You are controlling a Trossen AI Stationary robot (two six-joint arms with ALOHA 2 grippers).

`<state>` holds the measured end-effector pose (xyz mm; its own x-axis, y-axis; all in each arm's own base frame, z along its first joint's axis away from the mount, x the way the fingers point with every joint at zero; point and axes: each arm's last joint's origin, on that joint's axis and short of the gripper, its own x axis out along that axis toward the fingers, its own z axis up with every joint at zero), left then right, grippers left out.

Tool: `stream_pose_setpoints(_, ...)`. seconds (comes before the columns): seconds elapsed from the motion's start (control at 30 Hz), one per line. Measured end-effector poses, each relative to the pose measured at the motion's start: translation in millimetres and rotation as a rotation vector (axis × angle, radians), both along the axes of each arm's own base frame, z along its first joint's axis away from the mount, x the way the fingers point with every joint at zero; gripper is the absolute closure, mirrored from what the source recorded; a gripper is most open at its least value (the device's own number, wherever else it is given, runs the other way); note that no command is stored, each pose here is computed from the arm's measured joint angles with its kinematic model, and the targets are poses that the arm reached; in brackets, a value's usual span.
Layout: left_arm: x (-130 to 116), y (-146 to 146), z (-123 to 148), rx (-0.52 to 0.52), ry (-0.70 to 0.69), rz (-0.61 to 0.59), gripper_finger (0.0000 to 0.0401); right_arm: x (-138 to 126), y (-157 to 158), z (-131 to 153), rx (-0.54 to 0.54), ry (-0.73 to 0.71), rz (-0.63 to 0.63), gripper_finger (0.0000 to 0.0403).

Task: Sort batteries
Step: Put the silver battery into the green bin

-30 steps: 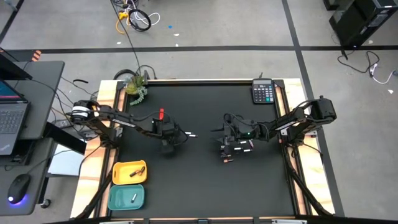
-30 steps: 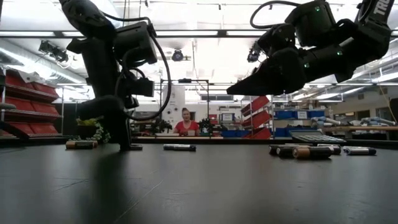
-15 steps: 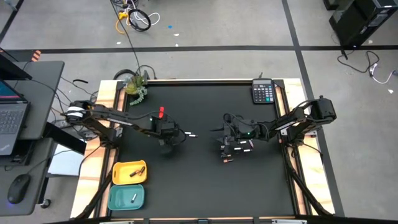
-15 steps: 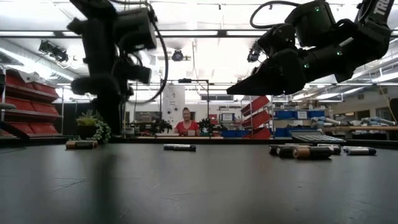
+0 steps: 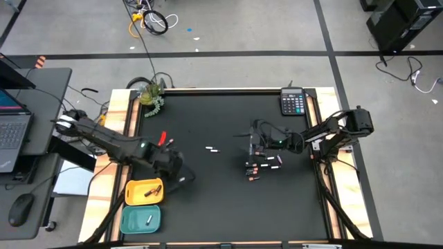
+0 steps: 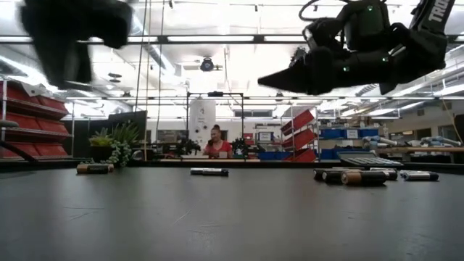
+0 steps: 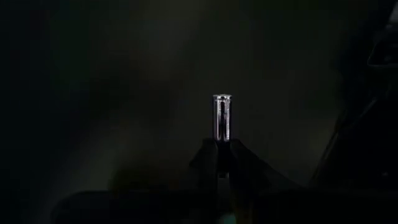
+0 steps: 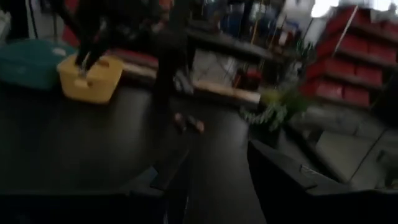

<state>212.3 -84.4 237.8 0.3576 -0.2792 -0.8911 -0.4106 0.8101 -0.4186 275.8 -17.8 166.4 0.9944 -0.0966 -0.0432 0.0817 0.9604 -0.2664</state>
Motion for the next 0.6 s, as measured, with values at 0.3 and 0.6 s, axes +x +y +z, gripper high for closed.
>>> stream_pose_setpoints(0.3,-28,-50,0,-0.006,0.022,0.151,0.0379,-3,-16,22,-0.118,-0.221,0.035,0.0234)
stream_pose_setpoints(0.6,-46,-74,1,-0.142,0.114,0.371,0.0379,-1,-30,9,-0.033,-0.181,-0.006,0.0234)
